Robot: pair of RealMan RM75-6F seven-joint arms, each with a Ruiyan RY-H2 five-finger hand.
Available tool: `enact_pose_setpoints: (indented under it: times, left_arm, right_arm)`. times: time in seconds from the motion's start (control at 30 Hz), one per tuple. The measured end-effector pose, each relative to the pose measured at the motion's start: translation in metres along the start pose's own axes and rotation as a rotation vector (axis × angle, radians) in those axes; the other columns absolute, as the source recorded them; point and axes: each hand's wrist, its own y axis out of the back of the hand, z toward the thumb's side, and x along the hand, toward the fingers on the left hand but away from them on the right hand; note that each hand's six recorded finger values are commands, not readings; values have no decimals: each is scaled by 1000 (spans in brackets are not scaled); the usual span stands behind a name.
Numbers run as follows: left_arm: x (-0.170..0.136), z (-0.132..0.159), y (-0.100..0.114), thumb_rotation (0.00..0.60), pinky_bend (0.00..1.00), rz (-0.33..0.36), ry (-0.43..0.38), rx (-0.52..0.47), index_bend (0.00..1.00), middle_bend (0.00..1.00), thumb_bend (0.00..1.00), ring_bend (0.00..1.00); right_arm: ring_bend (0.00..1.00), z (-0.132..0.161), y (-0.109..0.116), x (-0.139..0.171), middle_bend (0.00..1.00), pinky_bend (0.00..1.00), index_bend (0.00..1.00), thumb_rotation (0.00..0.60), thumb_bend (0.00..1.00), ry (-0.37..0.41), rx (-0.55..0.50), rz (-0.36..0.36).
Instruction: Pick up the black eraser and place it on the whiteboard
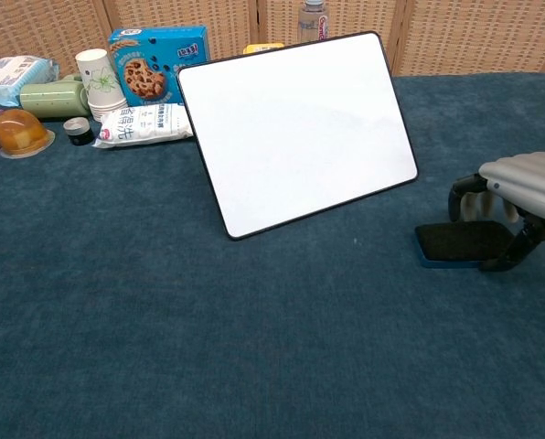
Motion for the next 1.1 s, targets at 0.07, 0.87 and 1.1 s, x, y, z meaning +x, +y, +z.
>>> enact_pose_setpoints:
  times: [0.07,0.87,1.1]
  left_arm:
    - [0,0,0,600,66,-1,0,1,0,0,82,0]
    - [1,1,-1,600,65,-7,-5,7,0,0,83,0]
    - [0,3,-4,600,65,-7,3,15,0,0,83,0]
  right_arm:
    - [506,2,-1,-3,535,556,446,600,220,-1,-2,-8]
    - [582,19,100,-47,617,640,546,600,332,54,-164,-455]
    - [582,55,130,-88,619,639,549,600,333,76,-234,-532]
